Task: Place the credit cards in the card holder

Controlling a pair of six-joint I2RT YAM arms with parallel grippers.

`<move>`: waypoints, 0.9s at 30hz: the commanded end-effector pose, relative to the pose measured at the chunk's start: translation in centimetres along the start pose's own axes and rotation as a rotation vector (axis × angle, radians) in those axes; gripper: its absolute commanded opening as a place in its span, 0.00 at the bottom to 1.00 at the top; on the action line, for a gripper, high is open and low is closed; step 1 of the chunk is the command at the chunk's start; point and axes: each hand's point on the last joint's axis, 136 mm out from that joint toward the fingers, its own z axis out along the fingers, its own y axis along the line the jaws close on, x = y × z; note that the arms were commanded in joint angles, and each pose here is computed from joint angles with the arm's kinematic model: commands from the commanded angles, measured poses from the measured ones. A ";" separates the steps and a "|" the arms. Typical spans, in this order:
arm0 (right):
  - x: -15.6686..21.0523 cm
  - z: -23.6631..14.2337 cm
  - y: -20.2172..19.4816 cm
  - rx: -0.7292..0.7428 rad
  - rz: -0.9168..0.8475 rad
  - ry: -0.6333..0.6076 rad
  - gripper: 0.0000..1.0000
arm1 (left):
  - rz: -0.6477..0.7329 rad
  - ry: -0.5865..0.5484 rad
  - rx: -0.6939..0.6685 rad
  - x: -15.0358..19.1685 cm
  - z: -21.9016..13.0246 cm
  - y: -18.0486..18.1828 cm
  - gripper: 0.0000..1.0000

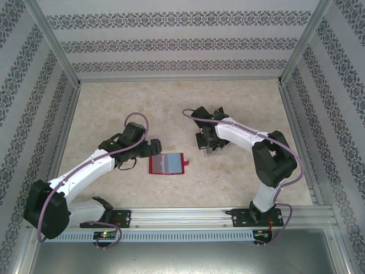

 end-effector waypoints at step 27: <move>0.1 -11.9 9.3 -0.760 0.240 -0.359 0.00 | 0.166 0.167 -0.245 3.0 0.9 4.5 1.00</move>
